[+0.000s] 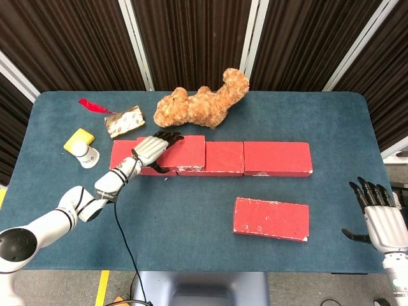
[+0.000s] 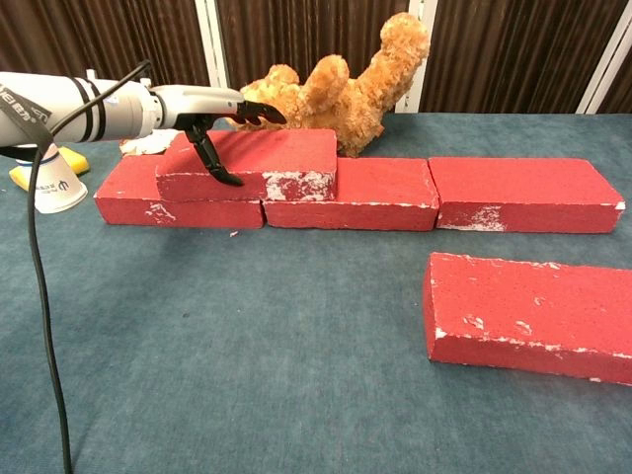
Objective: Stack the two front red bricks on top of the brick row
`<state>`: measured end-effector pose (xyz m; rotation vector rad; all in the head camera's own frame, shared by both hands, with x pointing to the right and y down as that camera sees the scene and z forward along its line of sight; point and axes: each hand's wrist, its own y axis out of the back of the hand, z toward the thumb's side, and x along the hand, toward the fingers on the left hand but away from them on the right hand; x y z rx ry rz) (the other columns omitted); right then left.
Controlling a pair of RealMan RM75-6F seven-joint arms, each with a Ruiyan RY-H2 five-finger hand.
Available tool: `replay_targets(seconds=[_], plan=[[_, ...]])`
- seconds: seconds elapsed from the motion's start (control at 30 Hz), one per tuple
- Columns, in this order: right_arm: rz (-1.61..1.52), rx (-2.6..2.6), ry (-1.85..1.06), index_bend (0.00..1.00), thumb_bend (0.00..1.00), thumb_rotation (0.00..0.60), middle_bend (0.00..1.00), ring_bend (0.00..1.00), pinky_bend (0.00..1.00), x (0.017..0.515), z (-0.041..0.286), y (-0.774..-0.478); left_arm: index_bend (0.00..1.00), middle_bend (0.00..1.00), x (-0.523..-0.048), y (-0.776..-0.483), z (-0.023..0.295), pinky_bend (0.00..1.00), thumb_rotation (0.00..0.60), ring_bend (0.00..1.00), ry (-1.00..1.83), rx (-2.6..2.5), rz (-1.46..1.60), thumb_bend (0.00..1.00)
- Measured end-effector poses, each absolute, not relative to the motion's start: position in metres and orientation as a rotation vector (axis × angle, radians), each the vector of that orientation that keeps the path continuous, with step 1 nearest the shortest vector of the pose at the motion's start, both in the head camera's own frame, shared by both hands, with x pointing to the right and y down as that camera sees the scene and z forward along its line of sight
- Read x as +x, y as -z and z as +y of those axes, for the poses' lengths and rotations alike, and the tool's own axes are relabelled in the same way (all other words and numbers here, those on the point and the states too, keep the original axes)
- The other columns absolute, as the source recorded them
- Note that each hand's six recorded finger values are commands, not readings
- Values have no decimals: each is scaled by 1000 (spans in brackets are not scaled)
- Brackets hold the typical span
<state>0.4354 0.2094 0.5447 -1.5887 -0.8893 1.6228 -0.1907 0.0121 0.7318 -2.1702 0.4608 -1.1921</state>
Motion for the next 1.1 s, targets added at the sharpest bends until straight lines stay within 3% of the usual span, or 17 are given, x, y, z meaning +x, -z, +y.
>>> replay_targets(seconds=[0.2,0.4,0.6,0.87,1.1], plan=[[-893,-1596,-1609,0,113,552,0,0,0,434,209,-544,0,0,-190,-722,13,0,600,0,1147,-2168,467,202],[-907,-1663,-1546,0,113,545,0,0,0,424,211,-543,0,0,-204,-689,24,0,600,0,1014,-2130,508,231],[-872,-1804,-1479,0,113,550,0,0,0,401,219,-556,0,0,-264,-662,79,0,600,0,1015,-1980,566,264],[-759,-1919,-1524,0,113,552,0,0,0,370,217,-597,0,0,-388,-654,184,0,600,0,1351,-1733,801,268],[-573,-2031,-1590,0,113,553,0,0,0,332,224,-644,0,0,-407,-657,202,0,600,0,1415,-1696,838,271]])
